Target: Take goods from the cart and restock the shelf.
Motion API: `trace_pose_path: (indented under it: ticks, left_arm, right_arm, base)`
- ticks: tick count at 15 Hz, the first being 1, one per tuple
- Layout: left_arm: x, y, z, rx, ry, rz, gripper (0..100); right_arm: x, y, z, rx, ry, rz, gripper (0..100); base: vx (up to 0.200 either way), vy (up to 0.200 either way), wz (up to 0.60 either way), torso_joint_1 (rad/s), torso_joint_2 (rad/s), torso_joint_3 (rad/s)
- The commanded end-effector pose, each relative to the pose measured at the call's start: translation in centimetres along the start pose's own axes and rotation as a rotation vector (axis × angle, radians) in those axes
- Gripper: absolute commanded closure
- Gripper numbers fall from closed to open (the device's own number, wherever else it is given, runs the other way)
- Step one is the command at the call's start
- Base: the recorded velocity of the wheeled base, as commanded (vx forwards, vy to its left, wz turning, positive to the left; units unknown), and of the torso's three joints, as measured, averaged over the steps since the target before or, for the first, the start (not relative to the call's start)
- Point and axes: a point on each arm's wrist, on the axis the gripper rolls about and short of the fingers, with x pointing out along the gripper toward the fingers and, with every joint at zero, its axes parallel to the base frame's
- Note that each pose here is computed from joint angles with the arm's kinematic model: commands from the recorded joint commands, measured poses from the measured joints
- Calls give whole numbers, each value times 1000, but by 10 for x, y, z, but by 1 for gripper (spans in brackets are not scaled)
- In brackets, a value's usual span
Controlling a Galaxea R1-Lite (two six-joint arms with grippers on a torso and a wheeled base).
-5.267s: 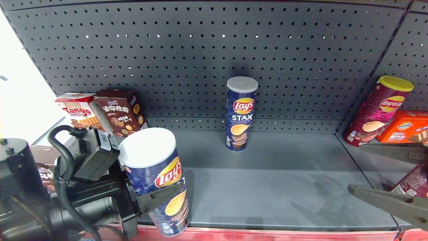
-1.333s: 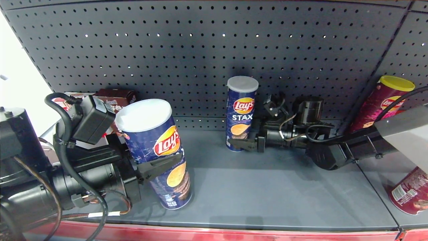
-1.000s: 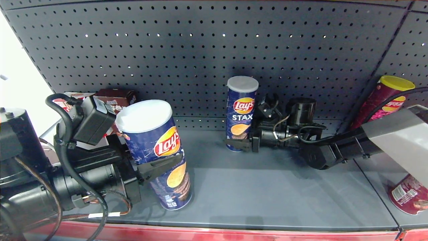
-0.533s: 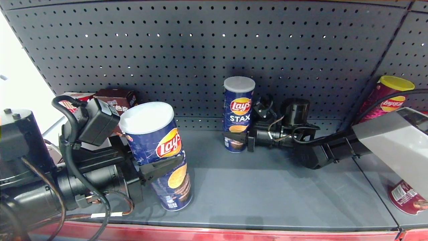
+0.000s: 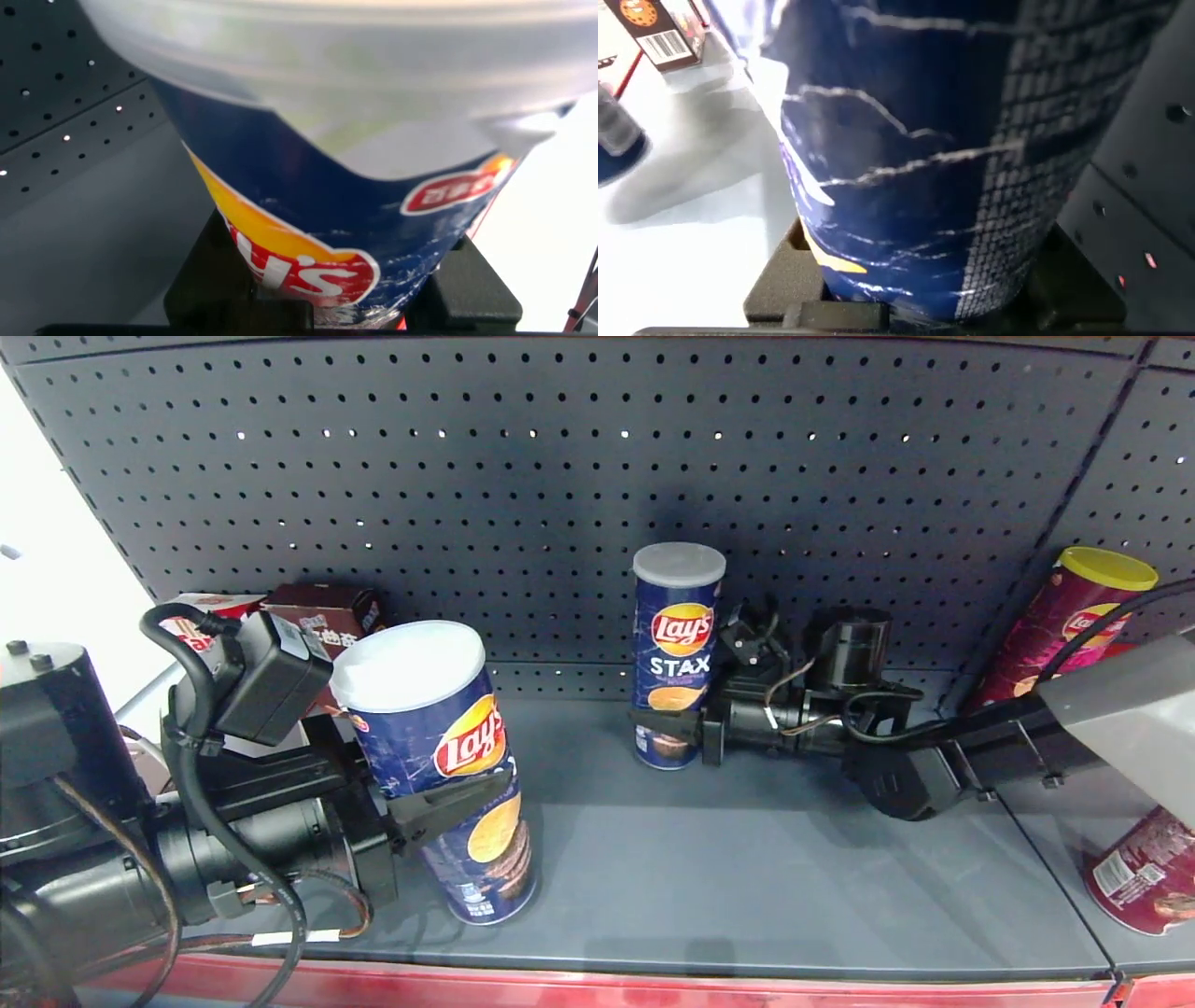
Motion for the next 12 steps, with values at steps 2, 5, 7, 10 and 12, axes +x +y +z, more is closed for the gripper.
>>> trace_pose_path:
  ticks: [2,5,7,10,12]
  left_arm:
    - [-1,0,1,0,-3,1,100]
    - [-1,-1,-1,1,3,1,100]
    - [-2,-1,-1,1,3,8,100]
    - [-3,-1,-1,-1,1,9,100]
    - [-3,-1,0,0,0,19,100]
  right_arm:
    - [-29,42,9,-25,-28,12,100]
    - [-41,77,-10,-1,0,6,100]
    - [-44,98,-20,1,6,16,100]
    - [-42,116,-29,16,22,26,100]
    - [-43,119,-32,23,35,31,100]
  base:
    - [0,0,0,0,0,0]
    - [0,0,0,0,0,0]
    - [0,0,0,0,0,0]
    - [0,0,0,0,0,0]
    - [0,0,0,0,0,0]
